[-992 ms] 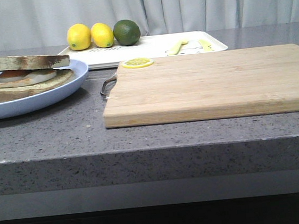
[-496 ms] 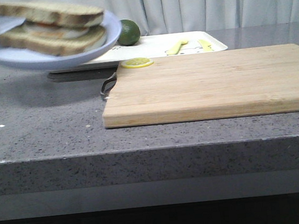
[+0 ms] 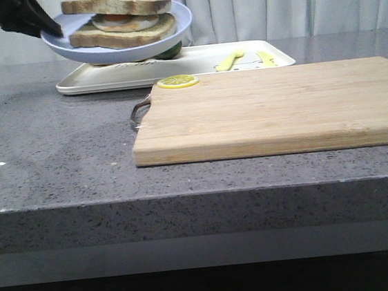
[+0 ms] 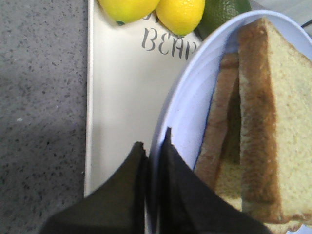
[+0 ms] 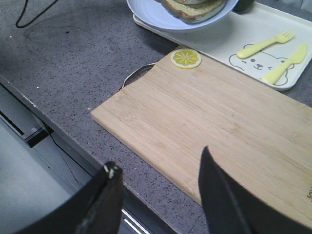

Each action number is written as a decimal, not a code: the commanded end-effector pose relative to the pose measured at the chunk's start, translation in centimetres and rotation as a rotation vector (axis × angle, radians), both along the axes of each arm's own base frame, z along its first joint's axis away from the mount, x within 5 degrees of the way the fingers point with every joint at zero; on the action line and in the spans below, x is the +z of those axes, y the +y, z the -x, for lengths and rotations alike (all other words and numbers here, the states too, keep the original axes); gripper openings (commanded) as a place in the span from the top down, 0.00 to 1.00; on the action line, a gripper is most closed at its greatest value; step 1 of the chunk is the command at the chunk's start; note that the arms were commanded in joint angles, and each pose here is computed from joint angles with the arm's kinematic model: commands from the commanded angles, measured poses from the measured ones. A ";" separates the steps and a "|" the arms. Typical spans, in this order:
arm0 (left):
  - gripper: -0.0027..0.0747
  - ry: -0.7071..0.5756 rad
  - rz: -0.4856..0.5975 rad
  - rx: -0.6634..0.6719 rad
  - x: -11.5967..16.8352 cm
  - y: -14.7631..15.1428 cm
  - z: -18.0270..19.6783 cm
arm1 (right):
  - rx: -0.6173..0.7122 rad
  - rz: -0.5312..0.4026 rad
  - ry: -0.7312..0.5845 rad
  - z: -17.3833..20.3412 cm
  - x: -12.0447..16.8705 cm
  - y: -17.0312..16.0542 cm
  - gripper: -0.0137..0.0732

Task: Place bread and move sandwich to tray
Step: 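Carry the plate with the left gripper and lower it onto the white tray, then release the plate and raise the left gripper away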

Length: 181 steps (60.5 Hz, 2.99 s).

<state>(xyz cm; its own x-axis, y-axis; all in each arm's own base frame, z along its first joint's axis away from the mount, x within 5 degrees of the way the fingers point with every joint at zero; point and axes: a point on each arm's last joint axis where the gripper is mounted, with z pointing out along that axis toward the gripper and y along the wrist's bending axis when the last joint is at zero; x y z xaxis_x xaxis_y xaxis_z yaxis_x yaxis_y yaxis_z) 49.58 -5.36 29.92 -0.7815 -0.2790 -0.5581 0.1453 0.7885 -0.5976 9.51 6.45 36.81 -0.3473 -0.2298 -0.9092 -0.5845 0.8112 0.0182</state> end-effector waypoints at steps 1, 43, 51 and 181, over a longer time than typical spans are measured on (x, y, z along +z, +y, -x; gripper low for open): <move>0.92 -0.100 0.128 0.050 4.3 -0.6 0.0 | -0.013 -0.045 -0.086 -0.2 1.4 0.0 0.40; 0.46 -0.105 -0.043 0.056 6.3 2.8 1.5 | -0.013 -0.045 -0.086 -0.2 1.4 0.0 0.40; 0.46 -0.189 -0.146 0.071 10.4 3.4 4.3 | -0.013 -0.045 -0.086 -0.2 1.4 0.0 0.40; 0.86 -0.705 -0.503 -0.252 6.4 -1.8 35.4 | -0.013 -0.027 -0.080 -0.1 1.2 -0.1 0.75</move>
